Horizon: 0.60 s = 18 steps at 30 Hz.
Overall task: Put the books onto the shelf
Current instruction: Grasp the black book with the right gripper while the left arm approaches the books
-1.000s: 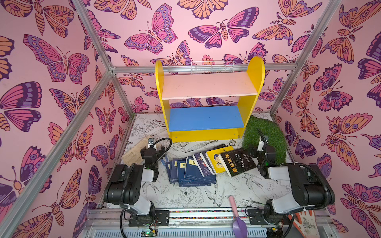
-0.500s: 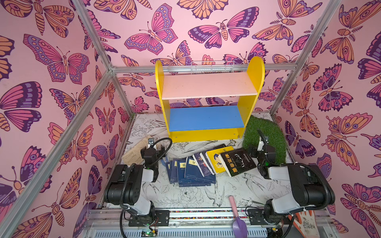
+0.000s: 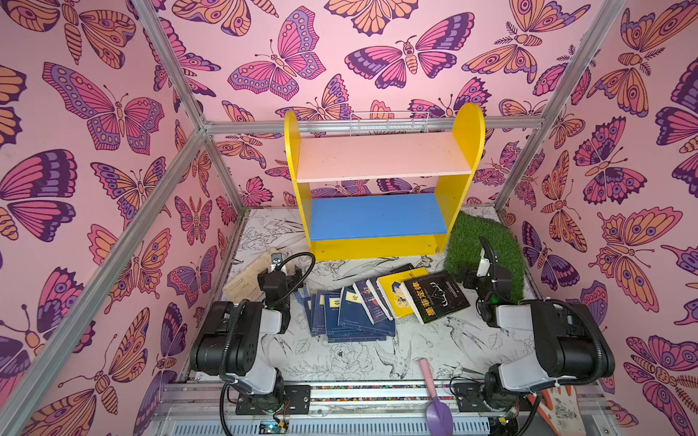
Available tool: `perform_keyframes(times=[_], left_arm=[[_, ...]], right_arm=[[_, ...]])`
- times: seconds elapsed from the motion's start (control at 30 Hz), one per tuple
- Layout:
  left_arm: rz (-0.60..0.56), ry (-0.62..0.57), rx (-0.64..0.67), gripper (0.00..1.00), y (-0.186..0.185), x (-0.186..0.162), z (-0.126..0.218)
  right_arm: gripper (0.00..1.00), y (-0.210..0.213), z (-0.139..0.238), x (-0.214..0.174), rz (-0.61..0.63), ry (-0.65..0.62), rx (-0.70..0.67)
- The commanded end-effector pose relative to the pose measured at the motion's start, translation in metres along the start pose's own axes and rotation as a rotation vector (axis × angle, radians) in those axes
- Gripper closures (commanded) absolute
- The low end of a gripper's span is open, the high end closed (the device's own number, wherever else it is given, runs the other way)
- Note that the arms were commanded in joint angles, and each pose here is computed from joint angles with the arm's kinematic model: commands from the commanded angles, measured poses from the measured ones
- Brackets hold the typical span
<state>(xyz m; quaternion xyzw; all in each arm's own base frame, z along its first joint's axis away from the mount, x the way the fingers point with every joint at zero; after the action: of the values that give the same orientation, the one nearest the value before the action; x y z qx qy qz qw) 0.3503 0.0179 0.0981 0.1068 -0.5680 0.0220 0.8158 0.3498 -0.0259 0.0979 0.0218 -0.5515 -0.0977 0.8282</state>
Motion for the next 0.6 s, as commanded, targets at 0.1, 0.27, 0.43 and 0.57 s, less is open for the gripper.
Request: perform_keyframes(times=[0.1,0.27,0.43,0.57], left_arm=[[-0.002,-0.004,0.008,0.01,-0.001,0.013,0.007],[-0.012,-0.135,0.239,0.01,0.015,0.033,0.042],[0.111,-0.232,0.417,0.01,0.038,0.091,0.074],[0.102,-0.153,0.387,0.01,0.015,0.106,0.087]], right_arm=[[0.11,0.011,0.001,0.011,-0.006,-0.034,0.080],[0.13,0.019,0.011,0.037,0.007,-0.019,0.098],[0.24,0.009,0.037,0.086,-0.213,-0.054,-0.046],[0.26,0.021,0.058,0.073,-0.388,0.070,-0.027]])
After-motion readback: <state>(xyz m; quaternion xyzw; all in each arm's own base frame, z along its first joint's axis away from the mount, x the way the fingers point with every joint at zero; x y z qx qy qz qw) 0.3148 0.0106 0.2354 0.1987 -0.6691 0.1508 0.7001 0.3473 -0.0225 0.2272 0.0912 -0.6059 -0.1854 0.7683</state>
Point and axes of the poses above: each gripper's point midway between its finger pads, its own z axis back along the fingers, its own y axis along the line the jaws close on, x = y × z, the point moved 4 cm from there along z, back along the fingers, and after that the axes turned 4 degrees about -z, right-handed, at the moved point
